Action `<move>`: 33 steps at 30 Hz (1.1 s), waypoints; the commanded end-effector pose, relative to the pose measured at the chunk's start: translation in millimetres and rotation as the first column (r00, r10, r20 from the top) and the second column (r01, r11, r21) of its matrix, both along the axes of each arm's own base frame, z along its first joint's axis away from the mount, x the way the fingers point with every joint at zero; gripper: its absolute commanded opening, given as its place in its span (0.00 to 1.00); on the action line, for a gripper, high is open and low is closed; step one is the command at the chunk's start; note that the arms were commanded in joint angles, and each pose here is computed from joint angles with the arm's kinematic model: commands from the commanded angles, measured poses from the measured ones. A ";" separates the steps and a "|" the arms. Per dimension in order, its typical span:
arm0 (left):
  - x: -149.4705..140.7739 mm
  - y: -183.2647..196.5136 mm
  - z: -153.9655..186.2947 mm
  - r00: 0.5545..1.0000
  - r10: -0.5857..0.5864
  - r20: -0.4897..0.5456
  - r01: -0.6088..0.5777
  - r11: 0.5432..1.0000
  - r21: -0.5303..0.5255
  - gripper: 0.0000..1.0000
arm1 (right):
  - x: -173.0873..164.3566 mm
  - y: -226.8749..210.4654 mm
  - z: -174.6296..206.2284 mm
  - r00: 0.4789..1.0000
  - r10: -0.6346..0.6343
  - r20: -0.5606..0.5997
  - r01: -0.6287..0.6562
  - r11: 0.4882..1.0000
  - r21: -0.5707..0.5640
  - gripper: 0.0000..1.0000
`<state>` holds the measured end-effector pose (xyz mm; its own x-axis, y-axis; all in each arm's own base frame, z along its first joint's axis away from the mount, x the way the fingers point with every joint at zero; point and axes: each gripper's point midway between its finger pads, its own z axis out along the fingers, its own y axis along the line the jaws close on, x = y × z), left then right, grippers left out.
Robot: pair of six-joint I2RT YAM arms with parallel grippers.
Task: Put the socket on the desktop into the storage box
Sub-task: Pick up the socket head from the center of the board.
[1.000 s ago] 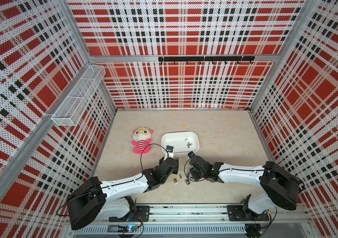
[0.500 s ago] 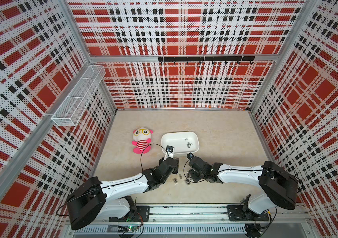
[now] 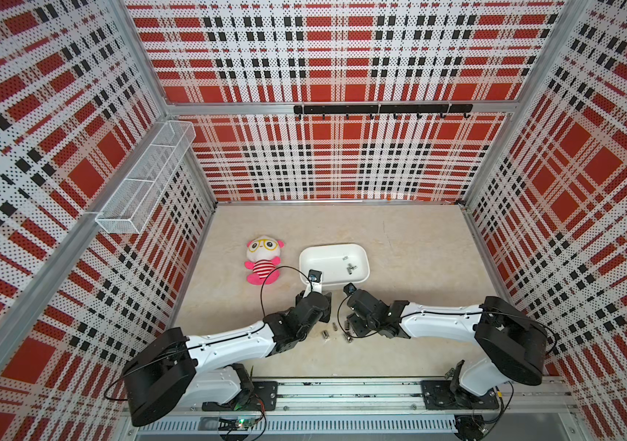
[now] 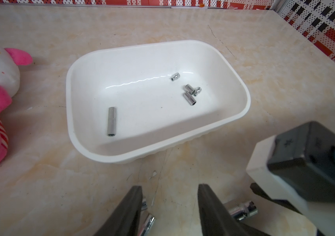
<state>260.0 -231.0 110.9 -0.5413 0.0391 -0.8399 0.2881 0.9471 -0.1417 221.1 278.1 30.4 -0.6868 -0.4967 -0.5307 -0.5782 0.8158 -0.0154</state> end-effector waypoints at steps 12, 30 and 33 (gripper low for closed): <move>-0.2 3.0 3.4 1.000 0.011 0.013 -0.011 1.000 0.002 0.50 | 5.7 7.8 -7.2 1.000 -0.005 0.002 0.005 1.000 -0.027 0.49; 4.1 28.1 20.1 0.990 0.120 0.079 -0.119 0.993 -0.024 0.50 | 25.6 -32.0 -16.1 0.982 -0.179 -0.056 0.178 0.984 -0.022 0.19; 4.3 33.2 23.5 0.987 0.136 0.087 -0.133 0.990 -0.040 0.50 | 22.2 -26.5 -9.1 0.986 -0.155 -0.066 0.157 0.987 0.020 0.17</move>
<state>263.3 -210.0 132.5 -0.4780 -0.0340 -0.8777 0.2139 0.9647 -0.1539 254.5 254.3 22.4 -0.7754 -0.3686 -0.5127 -0.4342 0.9008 0.0090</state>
